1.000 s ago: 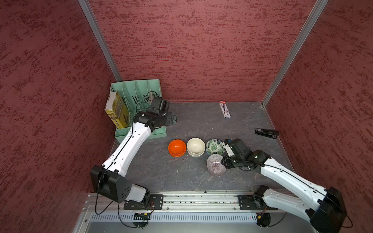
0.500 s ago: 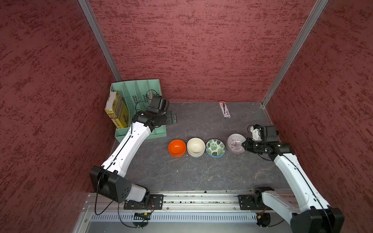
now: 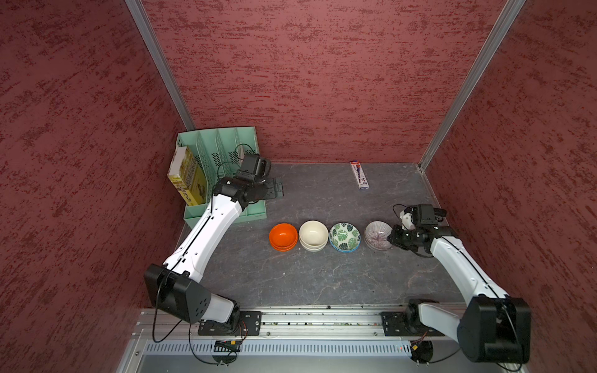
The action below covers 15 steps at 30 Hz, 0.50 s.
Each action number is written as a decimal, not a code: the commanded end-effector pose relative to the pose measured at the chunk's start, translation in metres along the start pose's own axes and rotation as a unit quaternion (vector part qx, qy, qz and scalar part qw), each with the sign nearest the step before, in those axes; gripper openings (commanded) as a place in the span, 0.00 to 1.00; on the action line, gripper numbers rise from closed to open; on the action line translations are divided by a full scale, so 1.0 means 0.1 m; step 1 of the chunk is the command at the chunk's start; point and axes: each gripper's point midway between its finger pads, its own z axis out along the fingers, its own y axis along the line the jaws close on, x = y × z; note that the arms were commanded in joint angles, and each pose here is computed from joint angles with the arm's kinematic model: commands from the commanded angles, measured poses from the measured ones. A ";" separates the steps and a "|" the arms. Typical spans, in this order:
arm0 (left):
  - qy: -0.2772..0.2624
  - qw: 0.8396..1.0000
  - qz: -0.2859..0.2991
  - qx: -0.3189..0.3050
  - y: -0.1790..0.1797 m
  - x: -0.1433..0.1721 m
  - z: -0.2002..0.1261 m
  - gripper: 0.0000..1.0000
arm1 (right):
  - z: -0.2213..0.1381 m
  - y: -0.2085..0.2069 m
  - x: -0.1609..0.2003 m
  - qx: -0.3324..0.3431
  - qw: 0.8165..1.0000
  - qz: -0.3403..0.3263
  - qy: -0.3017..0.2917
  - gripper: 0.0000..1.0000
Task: Stack the bowls
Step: Place the bowl at the center of the board.
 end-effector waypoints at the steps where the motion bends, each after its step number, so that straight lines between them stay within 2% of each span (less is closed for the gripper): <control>1: -0.012 1.000 0.000 0.000 0.00 -0.08 -0.01 1.00 | 0.00 0.10 -0.25 -0.025 0.999 -0.006 -0.048 0.07; 15: -0.012 1.000 0.000 -0.012 0.06 -0.08 -0.03 1.00 | 0.30 -0.04 -0.26 0.001 1.000 0.004 -0.023 0.07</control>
